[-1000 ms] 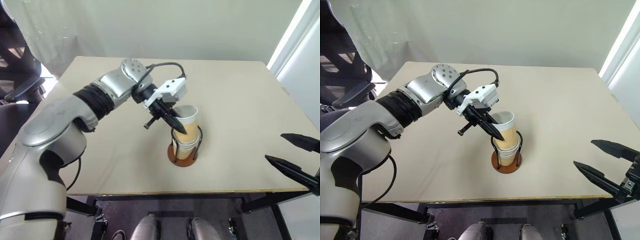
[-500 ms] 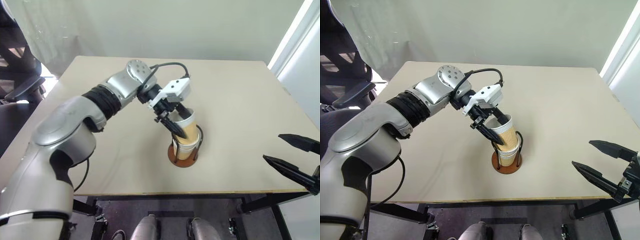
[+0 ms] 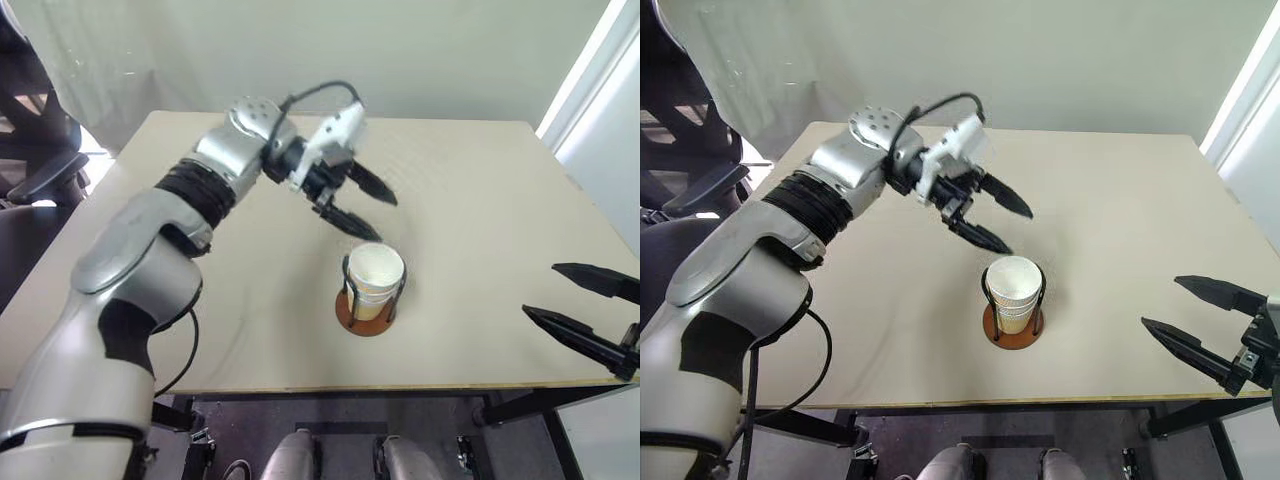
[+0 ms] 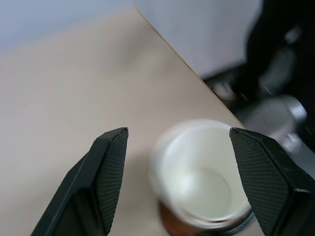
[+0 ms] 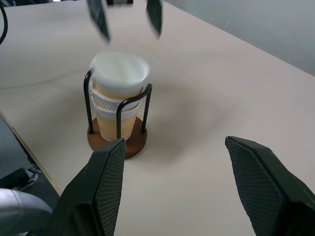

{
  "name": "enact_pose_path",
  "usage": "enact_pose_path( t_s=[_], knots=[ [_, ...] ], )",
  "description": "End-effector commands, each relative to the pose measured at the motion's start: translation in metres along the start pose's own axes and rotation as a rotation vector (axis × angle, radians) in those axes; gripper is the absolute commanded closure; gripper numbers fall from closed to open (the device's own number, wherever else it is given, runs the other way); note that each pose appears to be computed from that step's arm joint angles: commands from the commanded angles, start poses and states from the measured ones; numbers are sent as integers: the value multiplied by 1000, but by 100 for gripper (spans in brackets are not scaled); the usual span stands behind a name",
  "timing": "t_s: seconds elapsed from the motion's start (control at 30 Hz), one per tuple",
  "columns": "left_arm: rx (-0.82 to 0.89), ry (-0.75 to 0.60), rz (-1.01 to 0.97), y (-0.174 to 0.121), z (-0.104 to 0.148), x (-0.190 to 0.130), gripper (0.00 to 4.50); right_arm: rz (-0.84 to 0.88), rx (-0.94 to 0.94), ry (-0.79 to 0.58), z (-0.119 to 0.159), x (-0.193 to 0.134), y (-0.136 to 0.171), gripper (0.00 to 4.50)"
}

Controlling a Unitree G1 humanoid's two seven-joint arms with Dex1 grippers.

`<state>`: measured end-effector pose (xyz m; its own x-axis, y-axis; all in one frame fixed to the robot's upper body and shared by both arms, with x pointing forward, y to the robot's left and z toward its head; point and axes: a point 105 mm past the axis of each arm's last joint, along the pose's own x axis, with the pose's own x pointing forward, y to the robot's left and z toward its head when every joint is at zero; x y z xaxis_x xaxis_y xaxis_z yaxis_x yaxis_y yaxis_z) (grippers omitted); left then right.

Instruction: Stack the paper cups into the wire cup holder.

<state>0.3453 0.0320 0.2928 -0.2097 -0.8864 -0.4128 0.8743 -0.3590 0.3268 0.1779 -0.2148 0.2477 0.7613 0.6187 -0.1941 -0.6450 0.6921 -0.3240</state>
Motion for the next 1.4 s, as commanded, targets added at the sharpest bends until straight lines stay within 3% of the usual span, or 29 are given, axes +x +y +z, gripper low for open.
enact_pose_path(
  t_s=[0.03,0.17,0.4,0.53,0.67,0.97,1.3,1.4],
  knots=[
    [-12,-141,97,3,26,-37,100,43,-35,-18,5,6,-3,119],
    [-106,-238,246,-1,17,-80,100,134,-52,-59,12,25,-6,119],
    [-289,-238,834,-17,-57,-169,100,140,-71,-109,12,70,-36,119],
    [-386,-205,1155,-63,-100,-216,100,132,-87,-97,4,90,-59,119],
    [-432,-224,1356,-98,-111,-235,100,98,-128,-87,-1,107,-77,119],
    [-484,-256,1570,-149,-116,-228,100,-102,-131,-207,13,166,-120,119],
    [-486,-257,1584,-158,-111,-221,100,-83,-128,-222,10,181,-122,119],
    [-521,-191,1650,-169,-118,-213,100,-9,-86,-212,12,200,-116,119]
  ],
)
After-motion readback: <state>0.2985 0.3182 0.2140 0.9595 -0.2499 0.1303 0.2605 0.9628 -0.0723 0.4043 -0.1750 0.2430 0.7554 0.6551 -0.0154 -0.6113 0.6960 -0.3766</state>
